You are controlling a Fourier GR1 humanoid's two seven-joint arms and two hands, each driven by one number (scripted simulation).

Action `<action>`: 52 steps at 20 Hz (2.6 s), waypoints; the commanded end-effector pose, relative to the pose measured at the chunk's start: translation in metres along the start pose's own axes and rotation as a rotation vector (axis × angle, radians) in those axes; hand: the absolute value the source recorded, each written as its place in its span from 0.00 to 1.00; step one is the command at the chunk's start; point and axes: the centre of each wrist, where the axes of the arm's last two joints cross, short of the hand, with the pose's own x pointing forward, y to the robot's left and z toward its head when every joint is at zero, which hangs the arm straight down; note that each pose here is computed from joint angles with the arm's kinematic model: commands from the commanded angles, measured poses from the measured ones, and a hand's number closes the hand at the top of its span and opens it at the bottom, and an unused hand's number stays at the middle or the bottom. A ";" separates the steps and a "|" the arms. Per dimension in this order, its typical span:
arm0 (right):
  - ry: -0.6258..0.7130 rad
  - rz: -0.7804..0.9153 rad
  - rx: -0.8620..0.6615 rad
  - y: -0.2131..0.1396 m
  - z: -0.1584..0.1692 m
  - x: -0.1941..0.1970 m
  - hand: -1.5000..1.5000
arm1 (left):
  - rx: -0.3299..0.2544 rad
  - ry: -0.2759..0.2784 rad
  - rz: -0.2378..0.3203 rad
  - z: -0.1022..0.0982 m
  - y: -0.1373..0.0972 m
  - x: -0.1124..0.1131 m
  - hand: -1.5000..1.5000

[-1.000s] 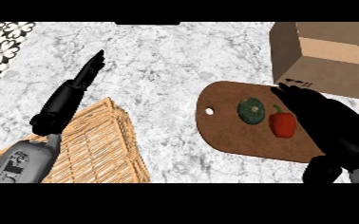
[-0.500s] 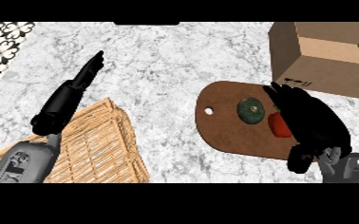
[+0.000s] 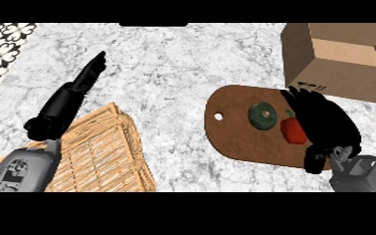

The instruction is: Pick the bell pepper from the cutting board and place it in the cardboard box

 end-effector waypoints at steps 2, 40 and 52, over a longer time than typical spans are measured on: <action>-0.021 -0.031 0.019 0.004 0.000 0.006 0.00 | -0.015 0.003 -0.011 0.000 -0.006 -0.001 0.50; -0.960 0.058 -0.052 0.067 -0.034 0.016 1.00 | -0.031 -0.008 0.009 0.004 -0.005 -0.007 0.50; -1.236 0.049 -0.460 0.018 0.005 -0.077 1.00 | 0.010 0.019 -0.007 0.012 0.001 -0.006 0.50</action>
